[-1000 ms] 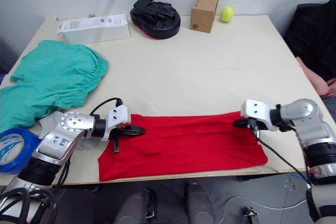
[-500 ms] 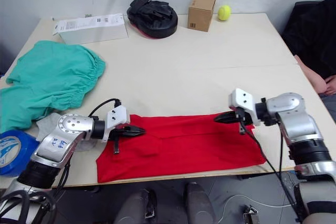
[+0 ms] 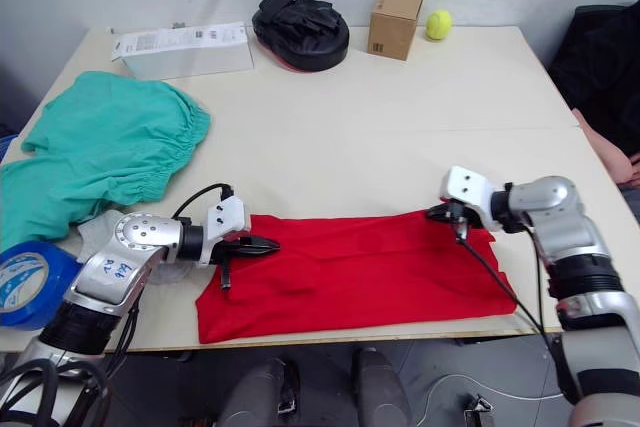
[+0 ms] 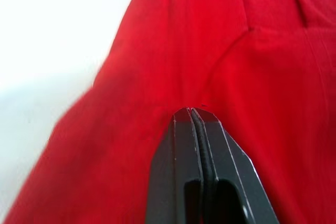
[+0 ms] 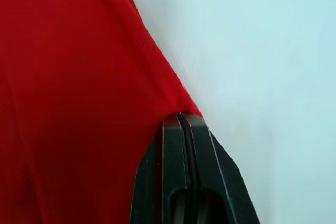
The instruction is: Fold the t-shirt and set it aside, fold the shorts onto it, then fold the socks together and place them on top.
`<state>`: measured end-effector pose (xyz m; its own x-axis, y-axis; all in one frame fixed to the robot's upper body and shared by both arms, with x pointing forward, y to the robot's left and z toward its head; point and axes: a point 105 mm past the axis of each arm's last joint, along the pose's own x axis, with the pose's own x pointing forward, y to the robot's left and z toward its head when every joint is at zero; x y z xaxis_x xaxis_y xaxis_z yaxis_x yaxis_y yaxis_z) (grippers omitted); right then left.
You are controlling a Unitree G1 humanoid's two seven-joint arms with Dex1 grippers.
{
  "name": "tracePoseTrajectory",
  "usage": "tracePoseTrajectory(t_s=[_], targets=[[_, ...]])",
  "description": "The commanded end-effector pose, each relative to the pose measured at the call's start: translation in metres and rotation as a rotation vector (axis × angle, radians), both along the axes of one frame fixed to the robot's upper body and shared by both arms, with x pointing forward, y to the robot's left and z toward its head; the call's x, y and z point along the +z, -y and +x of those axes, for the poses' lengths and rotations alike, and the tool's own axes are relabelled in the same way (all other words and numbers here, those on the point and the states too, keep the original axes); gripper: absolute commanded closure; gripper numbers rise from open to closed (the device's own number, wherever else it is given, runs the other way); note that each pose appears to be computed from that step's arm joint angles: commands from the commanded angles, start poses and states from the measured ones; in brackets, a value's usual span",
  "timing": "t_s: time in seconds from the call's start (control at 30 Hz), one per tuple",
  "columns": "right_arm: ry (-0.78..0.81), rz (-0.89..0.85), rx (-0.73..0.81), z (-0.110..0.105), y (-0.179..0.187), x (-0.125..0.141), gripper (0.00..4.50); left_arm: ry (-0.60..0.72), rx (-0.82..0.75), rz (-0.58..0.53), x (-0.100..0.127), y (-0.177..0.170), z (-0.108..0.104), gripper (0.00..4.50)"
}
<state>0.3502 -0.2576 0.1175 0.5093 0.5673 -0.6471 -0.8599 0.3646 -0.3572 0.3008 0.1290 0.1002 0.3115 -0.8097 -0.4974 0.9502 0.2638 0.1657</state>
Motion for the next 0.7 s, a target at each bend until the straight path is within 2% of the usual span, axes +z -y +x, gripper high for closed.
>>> tracePoseTrajectory(t_s=[0.03, 0.33, 0.53, 0.6, 0.7], targets=[[-0.014, -0.037, -0.081, -0.006, 0.029, -0.004, 4.5, 0.019, 0.009, 0.001, 0.003, -0.002, 0.002, 4.46], [0.093, 0.123, 0.064, -0.009, -0.009, 0.026, 4.5, 0.028, 0.019, -0.028, 0.009, -0.002, 0.007, 4.46], [0.16, 0.19, 0.103, -0.012, -0.026, 0.048, 4.5, 0.039, 0.031, -0.057, 0.021, -0.008, 0.007, 4.46], [0.162, 0.195, 0.114, -0.015, -0.029, 0.052, 4.5, 0.034, 0.026, -0.062, 0.024, -0.01, 0.004, 4.08], [0.153, 0.199, 0.127, -0.025, -0.031, 0.057, 3.91, 0.013, 0.01, -0.089, 0.033, -0.012, -0.004, 3.27]])
